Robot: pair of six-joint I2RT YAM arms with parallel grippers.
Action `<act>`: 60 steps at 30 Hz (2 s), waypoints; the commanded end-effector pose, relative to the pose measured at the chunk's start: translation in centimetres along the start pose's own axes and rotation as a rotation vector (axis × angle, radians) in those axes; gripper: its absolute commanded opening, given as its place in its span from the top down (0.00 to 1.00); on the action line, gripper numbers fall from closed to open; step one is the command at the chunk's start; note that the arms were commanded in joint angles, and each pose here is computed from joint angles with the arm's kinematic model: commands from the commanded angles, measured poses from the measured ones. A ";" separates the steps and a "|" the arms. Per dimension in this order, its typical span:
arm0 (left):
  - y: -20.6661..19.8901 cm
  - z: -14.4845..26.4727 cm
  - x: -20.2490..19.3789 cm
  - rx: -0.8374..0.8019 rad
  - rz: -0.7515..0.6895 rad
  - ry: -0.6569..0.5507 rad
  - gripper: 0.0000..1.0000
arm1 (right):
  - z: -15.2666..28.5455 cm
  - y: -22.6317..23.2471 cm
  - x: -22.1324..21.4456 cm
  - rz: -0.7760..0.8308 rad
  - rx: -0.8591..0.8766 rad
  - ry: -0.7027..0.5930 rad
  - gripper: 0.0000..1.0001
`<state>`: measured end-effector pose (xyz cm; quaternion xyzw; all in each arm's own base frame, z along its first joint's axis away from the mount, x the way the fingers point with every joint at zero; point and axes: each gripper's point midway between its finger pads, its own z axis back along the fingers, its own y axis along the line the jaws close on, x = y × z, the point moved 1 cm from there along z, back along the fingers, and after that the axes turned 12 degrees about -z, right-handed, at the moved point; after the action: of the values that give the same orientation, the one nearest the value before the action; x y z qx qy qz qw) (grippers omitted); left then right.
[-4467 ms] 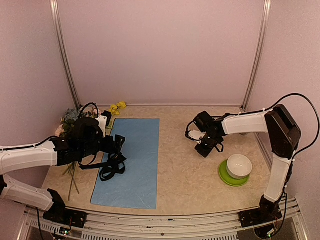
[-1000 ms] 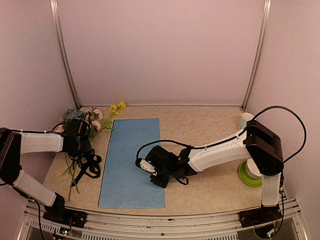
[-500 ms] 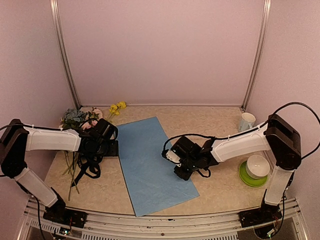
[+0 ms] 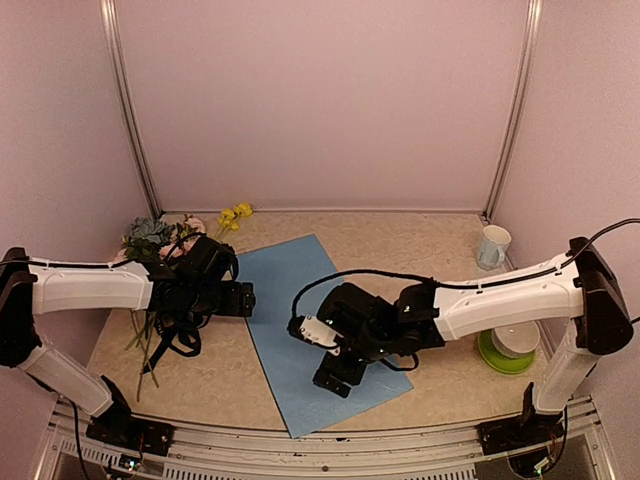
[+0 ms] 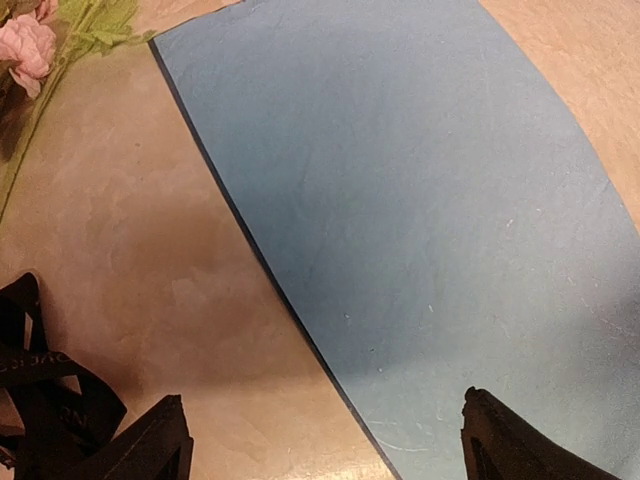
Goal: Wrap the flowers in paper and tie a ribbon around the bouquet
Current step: Move the folded wrapping paper to the center of the board, then pick up the folded wrapping paper from the center of the board.
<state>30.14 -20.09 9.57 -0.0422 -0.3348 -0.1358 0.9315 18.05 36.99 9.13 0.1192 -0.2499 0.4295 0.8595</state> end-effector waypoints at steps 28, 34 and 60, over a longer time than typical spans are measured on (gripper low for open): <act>-1.7 2.7 -0.4 -0.058 -0.057 -0.075 0.01 | -3.9 11.5 -1.6 0.122 0.066 0.093 0.68; -1.8 2.7 -0.1 -0.045 -0.070 -0.075 0.01 | -3.9 9.8 -1.7 0.095 0.062 0.096 0.90; -4.8 11.4 9.6 -0.203 -0.119 -0.381 0.19 | 17.2 -4.3 20.2 -0.385 0.431 -0.625 1.00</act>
<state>29.52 -22.52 20.34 -0.0960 -0.4587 -0.1654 0.8678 26.93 39.88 29.63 0.3918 -0.3680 0.2533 0.8043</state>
